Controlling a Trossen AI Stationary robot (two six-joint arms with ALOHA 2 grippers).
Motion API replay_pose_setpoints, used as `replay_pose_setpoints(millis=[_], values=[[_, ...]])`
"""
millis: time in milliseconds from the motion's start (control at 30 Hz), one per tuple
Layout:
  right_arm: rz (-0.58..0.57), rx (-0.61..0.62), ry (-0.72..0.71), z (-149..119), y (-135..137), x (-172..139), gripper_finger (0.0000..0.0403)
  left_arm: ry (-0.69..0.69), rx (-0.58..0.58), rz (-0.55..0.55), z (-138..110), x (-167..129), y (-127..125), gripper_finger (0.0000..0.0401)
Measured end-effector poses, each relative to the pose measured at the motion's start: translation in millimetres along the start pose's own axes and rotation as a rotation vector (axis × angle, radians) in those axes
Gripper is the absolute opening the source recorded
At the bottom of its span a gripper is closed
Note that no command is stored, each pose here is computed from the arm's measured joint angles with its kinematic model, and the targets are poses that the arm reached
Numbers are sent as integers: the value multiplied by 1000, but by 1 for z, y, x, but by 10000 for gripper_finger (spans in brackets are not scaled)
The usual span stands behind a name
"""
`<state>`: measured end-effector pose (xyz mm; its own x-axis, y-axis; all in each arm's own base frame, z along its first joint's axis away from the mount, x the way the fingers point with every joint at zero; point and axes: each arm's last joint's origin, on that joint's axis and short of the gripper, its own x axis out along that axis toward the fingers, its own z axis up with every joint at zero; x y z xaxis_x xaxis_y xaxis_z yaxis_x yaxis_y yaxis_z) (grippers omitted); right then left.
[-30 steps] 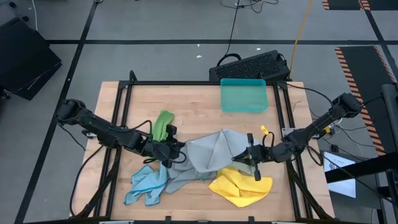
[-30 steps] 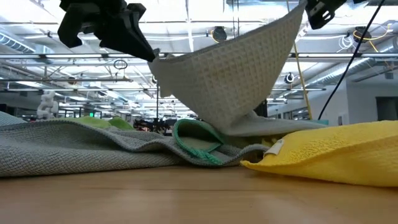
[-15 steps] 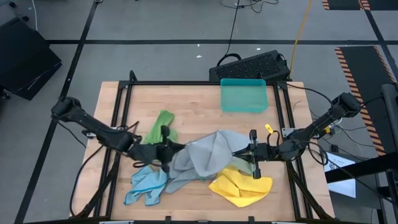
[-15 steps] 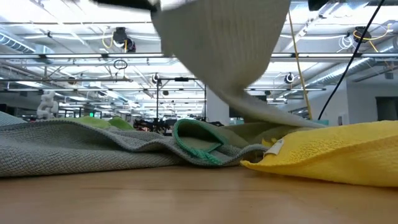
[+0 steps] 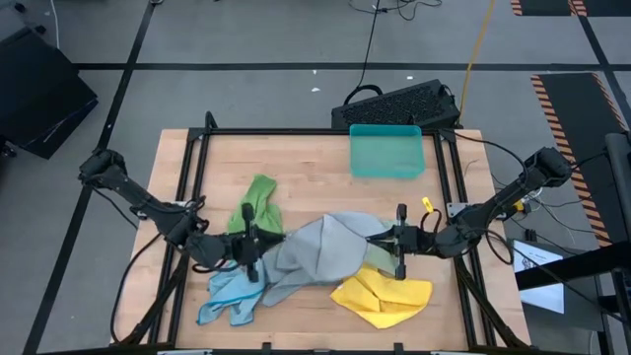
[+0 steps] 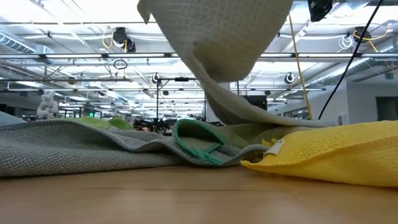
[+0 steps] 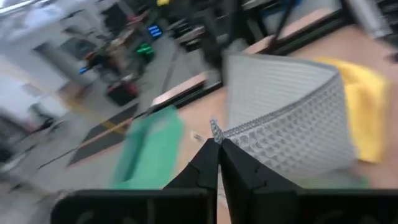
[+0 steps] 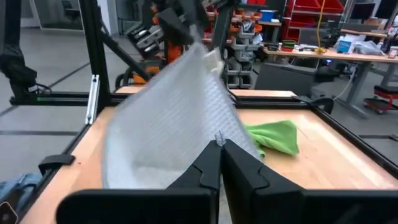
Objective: Fold microfiber towels
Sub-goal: Fold the right gray microfiber cloth
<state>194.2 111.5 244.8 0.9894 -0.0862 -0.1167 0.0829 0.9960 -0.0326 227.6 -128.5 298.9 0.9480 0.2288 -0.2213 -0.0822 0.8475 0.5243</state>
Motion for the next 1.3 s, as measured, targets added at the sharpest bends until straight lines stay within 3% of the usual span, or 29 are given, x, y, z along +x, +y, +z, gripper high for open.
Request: replay_pose_setpoints(millis=[100,167,333,467,667,833,967,1100,1200,1300], values=[[-20,-35,-27,3,-1,0,4,-30,79,138,8,4,12,4],[-107,-72,-117,14,-5,1,4,-97,149,253,20,6,28,6],[-331,-188,-411,54,-29,-3,4,-329,168,585,43,-6,92,5],[-403,-228,-573,77,-50,-8,2,-308,149,628,32,-10,126,6],[-323,-234,-396,76,-55,10,2,-256,-10,270,4,-10,133,5],[-180,-132,-352,70,-51,14,1,-237,-158,9,-5,-19,121,4],[-18,-73,-352,67,-40,13,1,-185,-247,-222,-9,-25,101,7],[168,-32,-467,75,-29,7,1,-217,-322,-429,-3,-34,82,4],[254,-44,-491,73,-19,9,1,-236,-311,-521,3,-39,66,6],[199,-67,-429,64,-13,17,0,-222,-287,-508,5,-43,56,9]])
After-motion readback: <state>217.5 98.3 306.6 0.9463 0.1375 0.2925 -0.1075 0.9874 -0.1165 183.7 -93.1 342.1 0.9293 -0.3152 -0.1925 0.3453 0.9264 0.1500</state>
